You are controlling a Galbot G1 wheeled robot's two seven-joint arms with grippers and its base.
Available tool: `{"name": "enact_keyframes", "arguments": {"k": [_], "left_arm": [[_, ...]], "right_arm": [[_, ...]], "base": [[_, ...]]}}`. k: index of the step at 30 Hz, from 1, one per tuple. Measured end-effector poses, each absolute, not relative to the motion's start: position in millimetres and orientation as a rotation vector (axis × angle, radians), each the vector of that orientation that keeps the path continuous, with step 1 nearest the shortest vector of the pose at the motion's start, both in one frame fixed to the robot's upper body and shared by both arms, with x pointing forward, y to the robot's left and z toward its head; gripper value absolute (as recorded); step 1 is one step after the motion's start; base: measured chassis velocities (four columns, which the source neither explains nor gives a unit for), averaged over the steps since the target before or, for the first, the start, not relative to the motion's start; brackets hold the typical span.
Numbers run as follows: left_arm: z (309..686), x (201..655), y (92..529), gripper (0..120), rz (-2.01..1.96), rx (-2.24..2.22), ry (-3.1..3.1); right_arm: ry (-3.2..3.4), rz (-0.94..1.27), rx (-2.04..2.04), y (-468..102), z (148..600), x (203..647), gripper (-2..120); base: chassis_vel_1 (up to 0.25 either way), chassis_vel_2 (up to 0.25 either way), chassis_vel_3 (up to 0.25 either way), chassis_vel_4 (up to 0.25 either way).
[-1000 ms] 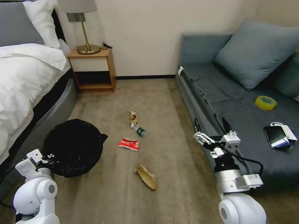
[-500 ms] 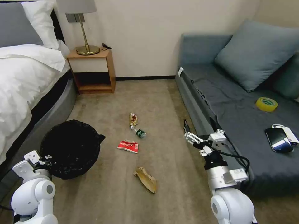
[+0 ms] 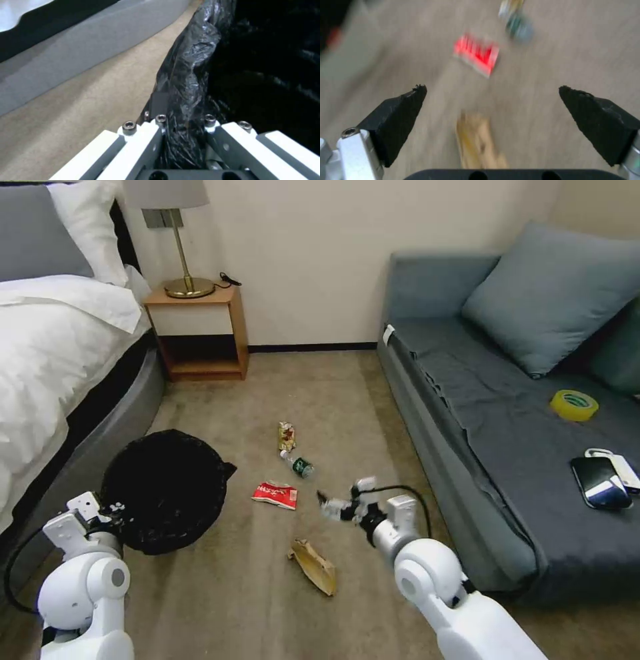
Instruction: Pick up the trash bin, then pick up the garbage on the floor and place it into the trash bin.
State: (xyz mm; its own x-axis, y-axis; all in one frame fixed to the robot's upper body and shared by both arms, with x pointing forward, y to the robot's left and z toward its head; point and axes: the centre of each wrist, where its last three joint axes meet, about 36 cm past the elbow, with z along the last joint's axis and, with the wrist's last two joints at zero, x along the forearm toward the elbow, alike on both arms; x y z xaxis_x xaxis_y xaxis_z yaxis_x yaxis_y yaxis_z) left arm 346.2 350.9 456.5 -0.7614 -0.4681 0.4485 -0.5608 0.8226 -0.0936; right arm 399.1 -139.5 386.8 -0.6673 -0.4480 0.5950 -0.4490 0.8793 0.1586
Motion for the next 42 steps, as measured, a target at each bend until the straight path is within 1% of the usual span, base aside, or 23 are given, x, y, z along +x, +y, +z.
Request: {"name": "enact_keyframes", "arguments": {"k": [1,2,5,6,10,20,27,32,36,37,39,40,41,42], "left_arm": [[456,346,352,3,0.309,0.773,-2.592],[456,346,352,3,0.309,0.773,-2.592],[455,342,356,3,0.306,0.795,-2.584],[455,342,356,3,0.306,0.795,-2.584],[456,334,361,3,0.302,0.829,-2.574],[458,315,360,3,0.297,0.863,-2.565],[459,308,362,3,0.290,0.882,-2.564],[461,304,363,3,0.284,0.889,-2.572],[462,301,363,3,0.280,0.892,-2.573],[462,301,363,3,0.280,0.892,-2.573],[462,300,364,3,0.278,0.893,-2.573],[461,300,364,3,0.278,0.893,-2.573],[461,300,364,3,0.276,0.894,-2.575],[461,300,364,3,0.276,0.894,-2.575]], "right_arm": [[-2.347,0.024,0.659,-137,377,401,100],[-2.347,0.024,0.659,-137,377,401,100],[-2.233,0.080,0.716,-127,344,402,100],[-2.233,0.080,0.716,-127,344,402,100],[-2.152,0.151,0.764,-114,310,409,100],[-2.105,0.268,0.806,-101,274,412,100],[-2.110,0.279,0.813,-95,263,414,100],[-2.128,0.294,0.810,-87,245,417,99],[-2.135,0.314,0.801,-88,229,420,83],[-2.135,0.314,0.801,-88,229,420,83],[-2.141,0.320,0.796,-89,223,421,73],[-2.142,0.320,0.795,-90,223,421,71],[-2.145,0.321,0.795,-90,222,421,65],[-2.145,0.321,0.795,-90,222,421,65]], "base": [[0.000,0.000,0.000,0.000],[0.000,0.000,0.000,0.000],[0.000,0.000,0.000,0.000],[0.000,0.000,0.000,0.000],[0.000,0.000,0.000,0.000],[0.000,0.000,0.000,0.000],[0.000,0.000,0.000,0.000],[0.000,0.000,0.000,0.000],[0.000,0.000,0.000,0.000],[0.000,0.000,0.000,0.000],[0.000,0.000,0.000,0.000],[0.000,0.000,0.000,0.000],[0.000,0.000,0.000,0.000],[0.000,0.000,0.000,0.000]]}}
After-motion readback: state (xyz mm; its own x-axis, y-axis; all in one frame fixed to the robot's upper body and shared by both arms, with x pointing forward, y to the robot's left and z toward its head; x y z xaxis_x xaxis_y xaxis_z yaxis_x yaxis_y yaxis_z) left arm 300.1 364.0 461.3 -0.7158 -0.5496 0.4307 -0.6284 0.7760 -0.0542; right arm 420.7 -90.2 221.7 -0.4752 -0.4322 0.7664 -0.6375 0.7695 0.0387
